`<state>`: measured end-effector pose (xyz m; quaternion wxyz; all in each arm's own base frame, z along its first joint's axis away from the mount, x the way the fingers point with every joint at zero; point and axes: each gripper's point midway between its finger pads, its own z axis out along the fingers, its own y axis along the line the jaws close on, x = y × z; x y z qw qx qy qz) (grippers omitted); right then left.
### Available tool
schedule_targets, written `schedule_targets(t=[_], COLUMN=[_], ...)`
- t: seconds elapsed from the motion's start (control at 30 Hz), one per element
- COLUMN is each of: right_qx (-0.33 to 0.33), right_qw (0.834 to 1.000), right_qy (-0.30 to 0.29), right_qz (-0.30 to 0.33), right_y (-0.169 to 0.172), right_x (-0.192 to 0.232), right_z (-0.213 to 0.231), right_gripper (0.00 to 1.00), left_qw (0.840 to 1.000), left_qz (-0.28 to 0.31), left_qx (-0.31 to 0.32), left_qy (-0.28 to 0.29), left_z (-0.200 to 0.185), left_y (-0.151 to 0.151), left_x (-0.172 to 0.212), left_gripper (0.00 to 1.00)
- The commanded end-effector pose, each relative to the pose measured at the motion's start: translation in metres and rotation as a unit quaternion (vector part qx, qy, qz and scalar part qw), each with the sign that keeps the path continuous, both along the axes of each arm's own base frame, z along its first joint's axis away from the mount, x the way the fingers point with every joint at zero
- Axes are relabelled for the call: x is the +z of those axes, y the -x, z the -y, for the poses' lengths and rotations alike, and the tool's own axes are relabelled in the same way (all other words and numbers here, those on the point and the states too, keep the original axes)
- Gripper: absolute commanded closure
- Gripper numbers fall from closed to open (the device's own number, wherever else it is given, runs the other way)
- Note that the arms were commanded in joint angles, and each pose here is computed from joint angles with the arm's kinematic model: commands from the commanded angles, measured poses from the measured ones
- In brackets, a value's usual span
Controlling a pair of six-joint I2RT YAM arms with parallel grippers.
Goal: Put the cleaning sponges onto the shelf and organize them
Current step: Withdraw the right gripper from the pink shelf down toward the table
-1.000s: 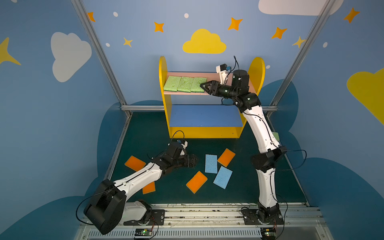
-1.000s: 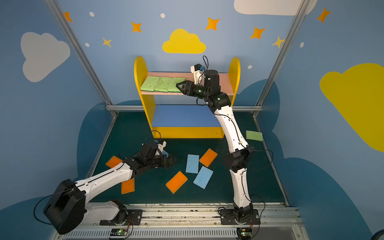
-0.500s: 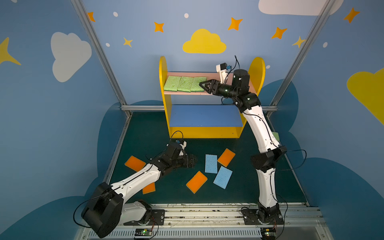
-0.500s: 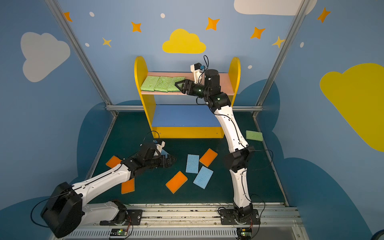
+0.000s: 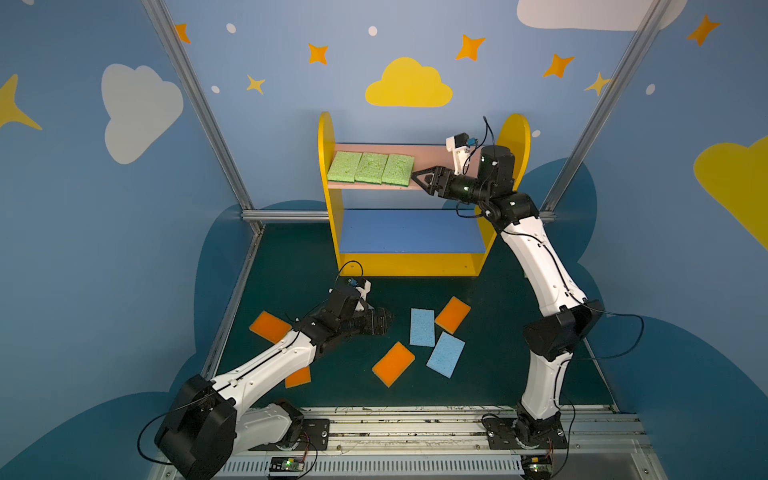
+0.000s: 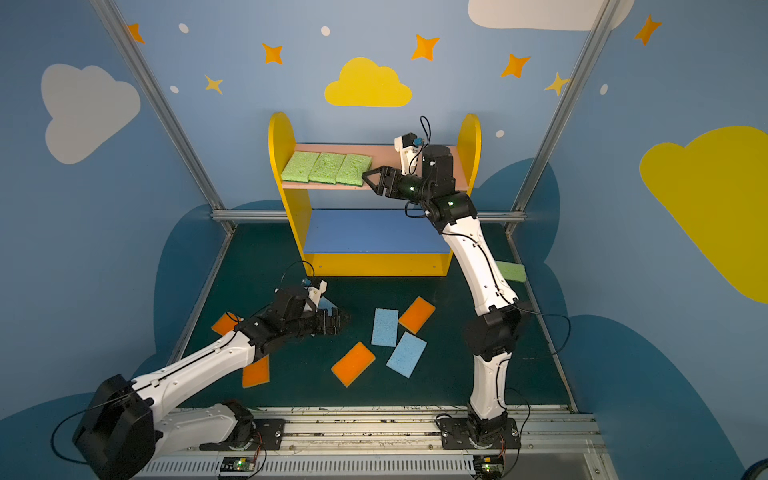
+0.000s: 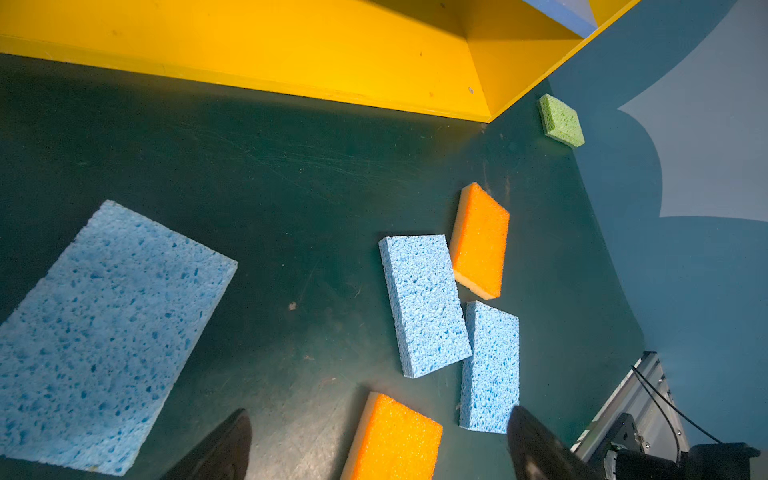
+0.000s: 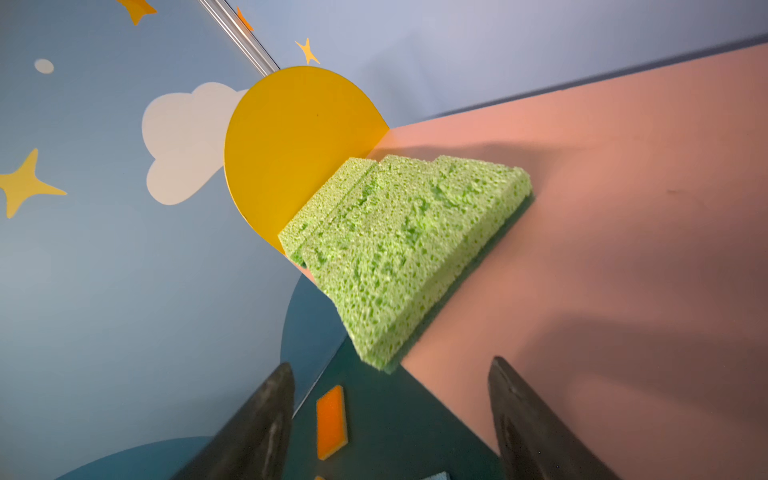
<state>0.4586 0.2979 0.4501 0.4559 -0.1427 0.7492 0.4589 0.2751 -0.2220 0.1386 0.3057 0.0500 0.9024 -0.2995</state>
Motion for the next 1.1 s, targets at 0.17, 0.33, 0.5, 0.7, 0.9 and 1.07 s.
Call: schedule_targets(t=[0.17,0.33,0.5,0.7,0.9,1.07], right_qx=[-0.062,-0.136,-0.233,-0.367,-0.436,-0.431], right_qw=[0.996,0.981,0.944,0.874,0.818,0.789], right_qy=[0.044,0.039,-0.016,-0.095,-0.134,-0.146], right_qz=[-0.054,-0.130,-0.232,-0.306,-0.351,-0.413], right_y=[0.076,0.108,0.116,0.118,0.097,0.065], right_x=[-0.058,-0.134,-0.212,-0.269,-0.302,-0.322], right_z=[0.058,0.112,0.187,0.278,0.327,0.346], right_gripper=[0.23,0.23,0.23,0.25,0.31,0.35], left_qw=[1.000,1.000,0.999,0.999,0.998,0.996], left_qz=[0.017,0.019,0.020,0.032,0.031,0.020], left_qx=[-0.009,-0.022,-0.031,-0.028,-0.019,-0.018], left_qy=[-0.016,-0.010,0.011,0.023,0.046,0.083], left_z=[0.010,0.031,0.050,0.064,0.072,0.074], left_y=[-0.008,-0.019,-0.028,-0.042,-0.063,-0.087], left_x=[0.000,-0.008,-0.017,-0.025,-0.034,-0.041], left_gripper=[0.05,0.04,0.04,0.03,0.02,0.02])
